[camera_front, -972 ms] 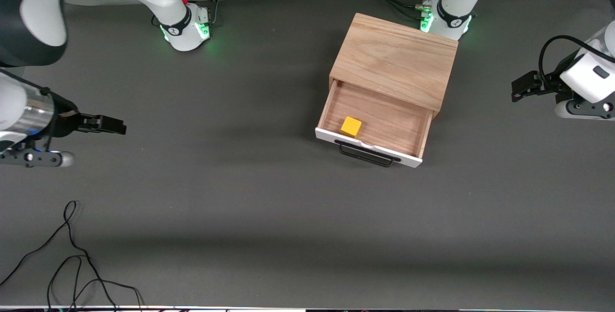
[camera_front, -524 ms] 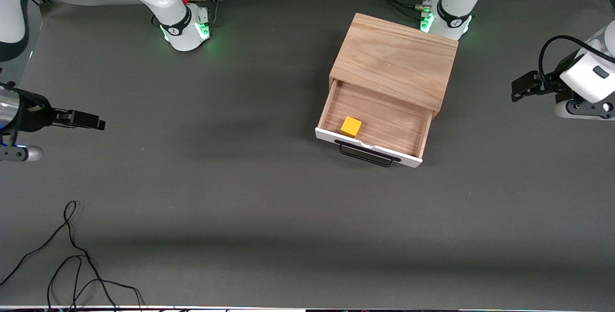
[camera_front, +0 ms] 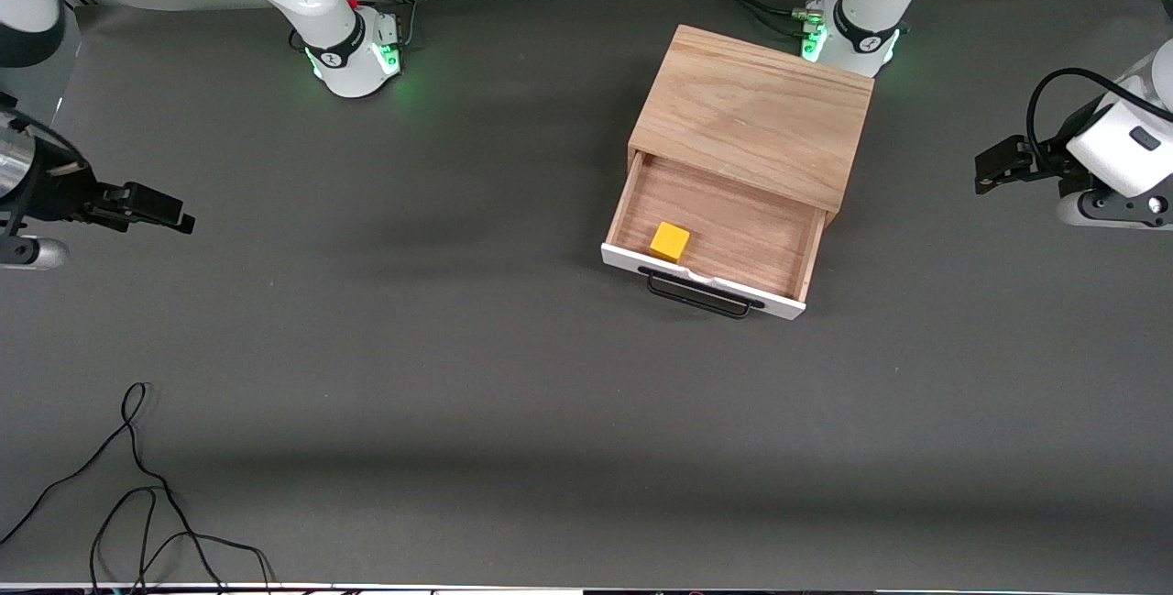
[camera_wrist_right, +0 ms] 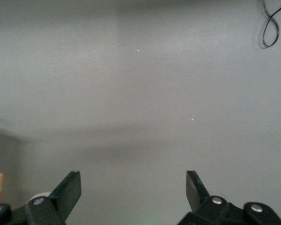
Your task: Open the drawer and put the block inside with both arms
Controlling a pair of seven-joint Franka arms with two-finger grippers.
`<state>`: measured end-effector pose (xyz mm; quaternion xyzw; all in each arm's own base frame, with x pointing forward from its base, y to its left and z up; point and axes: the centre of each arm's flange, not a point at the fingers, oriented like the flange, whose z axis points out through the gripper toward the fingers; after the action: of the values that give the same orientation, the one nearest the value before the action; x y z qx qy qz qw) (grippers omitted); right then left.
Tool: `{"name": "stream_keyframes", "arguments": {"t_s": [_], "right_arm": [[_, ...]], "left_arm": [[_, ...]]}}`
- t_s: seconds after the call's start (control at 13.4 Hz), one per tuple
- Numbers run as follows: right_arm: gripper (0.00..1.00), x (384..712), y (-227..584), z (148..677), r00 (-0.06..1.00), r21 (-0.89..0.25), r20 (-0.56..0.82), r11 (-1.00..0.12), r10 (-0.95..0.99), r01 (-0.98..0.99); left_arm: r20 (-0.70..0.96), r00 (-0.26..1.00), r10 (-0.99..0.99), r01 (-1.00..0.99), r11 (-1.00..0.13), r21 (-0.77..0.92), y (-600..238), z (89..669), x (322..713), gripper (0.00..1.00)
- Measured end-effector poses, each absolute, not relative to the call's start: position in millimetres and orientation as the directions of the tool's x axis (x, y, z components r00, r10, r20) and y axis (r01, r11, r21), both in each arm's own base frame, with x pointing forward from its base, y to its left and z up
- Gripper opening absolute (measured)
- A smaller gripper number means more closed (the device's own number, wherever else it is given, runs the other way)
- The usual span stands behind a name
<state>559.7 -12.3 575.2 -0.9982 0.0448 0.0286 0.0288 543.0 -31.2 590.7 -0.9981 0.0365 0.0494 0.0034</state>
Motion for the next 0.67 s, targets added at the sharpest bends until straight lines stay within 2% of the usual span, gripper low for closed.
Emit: {"name": "stream_keyframes", "arguments": {"t_s": [0.3,0.67], "right_arm": [[1.00,570.6,-8.7,587.6,0.995,-0.023,0.069,-0.997,-0.073,-0.072],[1.00,570.2,3.4,606.3,0.994,-0.025,0.100,-0.998,-0.052,-0.049]], "left_arm": [[-0.102,0.992,-0.072,-0.073,-0.997,-0.003,-31.2,589.1,543.4,1.00],[-0.103,0.992,-0.073,-0.073,-0.997,-0.003,-31.3,588.3,543.7,1.00]]}}
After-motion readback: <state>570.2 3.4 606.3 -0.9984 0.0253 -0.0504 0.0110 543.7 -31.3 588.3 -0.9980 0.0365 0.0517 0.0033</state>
